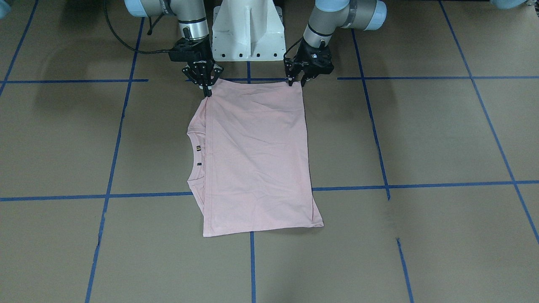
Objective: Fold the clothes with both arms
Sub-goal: 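Grasp the near corners of the shirt with both grippers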
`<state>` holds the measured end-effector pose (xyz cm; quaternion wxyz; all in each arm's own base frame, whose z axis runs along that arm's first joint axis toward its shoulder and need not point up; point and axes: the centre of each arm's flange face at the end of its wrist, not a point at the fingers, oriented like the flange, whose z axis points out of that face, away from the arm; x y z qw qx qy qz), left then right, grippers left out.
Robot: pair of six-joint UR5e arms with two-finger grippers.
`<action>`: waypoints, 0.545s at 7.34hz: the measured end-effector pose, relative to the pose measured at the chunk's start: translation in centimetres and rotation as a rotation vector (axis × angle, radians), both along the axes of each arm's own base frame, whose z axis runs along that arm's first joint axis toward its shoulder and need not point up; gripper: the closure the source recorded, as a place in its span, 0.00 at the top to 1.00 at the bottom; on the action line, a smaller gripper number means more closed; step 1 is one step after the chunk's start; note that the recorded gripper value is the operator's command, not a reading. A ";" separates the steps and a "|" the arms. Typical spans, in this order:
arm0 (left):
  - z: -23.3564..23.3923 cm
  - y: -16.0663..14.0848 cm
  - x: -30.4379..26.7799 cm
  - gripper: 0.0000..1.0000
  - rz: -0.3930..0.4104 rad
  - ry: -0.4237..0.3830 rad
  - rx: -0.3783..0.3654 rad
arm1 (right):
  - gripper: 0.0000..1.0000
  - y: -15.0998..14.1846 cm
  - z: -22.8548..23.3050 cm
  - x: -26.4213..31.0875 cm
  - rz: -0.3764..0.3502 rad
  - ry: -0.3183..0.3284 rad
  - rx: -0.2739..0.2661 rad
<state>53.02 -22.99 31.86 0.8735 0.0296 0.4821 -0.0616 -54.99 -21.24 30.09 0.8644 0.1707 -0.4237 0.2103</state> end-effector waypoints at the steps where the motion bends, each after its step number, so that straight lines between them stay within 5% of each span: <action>1: 0.0 0.0 0.0 0.00 0.002 0.000 0.001 | 0.00 0.0 0.0 0.0 0.000 0.000 0.000; 4: -0.9 0.1 -0.7 0.00 0.008 0.016 0.009 | 0.00 0.0 0.3 0.0 -0.002 0.008 0.001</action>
